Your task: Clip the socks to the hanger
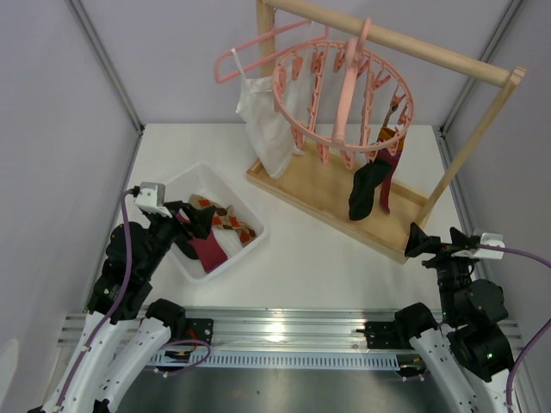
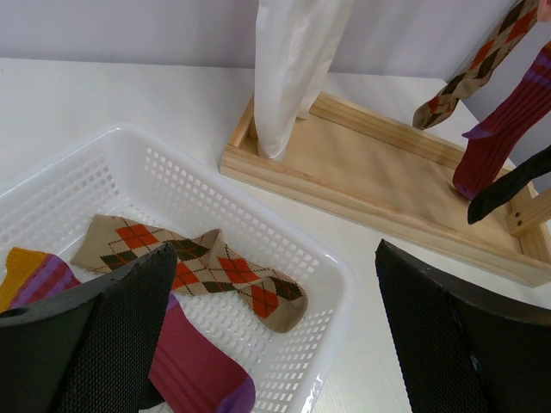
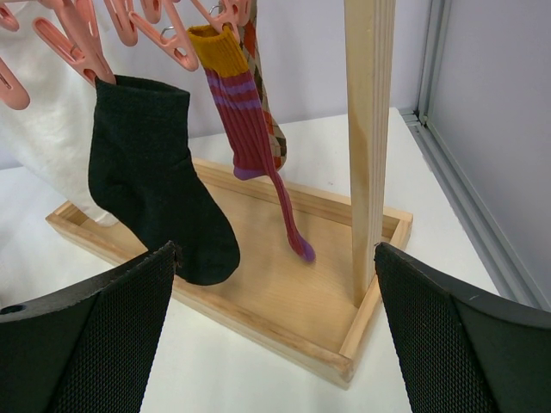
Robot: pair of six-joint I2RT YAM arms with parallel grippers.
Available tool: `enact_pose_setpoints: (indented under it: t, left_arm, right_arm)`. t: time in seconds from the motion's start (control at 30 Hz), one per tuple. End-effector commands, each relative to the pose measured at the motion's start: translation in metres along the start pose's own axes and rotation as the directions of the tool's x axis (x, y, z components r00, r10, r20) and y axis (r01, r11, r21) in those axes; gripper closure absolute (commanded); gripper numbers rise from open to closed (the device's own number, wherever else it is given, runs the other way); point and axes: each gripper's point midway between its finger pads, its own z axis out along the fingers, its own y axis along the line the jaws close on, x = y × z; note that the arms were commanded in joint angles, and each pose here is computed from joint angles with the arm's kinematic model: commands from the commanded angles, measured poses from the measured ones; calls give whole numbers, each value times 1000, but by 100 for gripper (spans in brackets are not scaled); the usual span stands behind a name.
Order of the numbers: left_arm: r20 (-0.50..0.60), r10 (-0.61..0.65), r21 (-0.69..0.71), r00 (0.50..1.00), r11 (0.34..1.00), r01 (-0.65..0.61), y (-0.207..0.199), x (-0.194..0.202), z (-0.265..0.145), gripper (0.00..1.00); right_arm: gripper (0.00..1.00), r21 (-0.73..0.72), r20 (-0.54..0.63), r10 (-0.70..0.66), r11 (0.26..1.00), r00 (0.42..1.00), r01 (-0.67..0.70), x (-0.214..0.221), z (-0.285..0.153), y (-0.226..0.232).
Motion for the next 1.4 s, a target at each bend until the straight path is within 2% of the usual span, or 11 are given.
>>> enact_pose_setpoints:
  t: [0.0,1.37]
  left_arm:
    - [28,-13,10,1000,1000,13,-1,-6,0,1]
    - [29,-10,10,1000,1000,10,-1,-6,0,0]
  right_arm:
    - [1,-8,28,0,1000,1000,0,-7,-1,1]
    - [1,-10,26,3,1000,1000,-2,-8,-2,1]
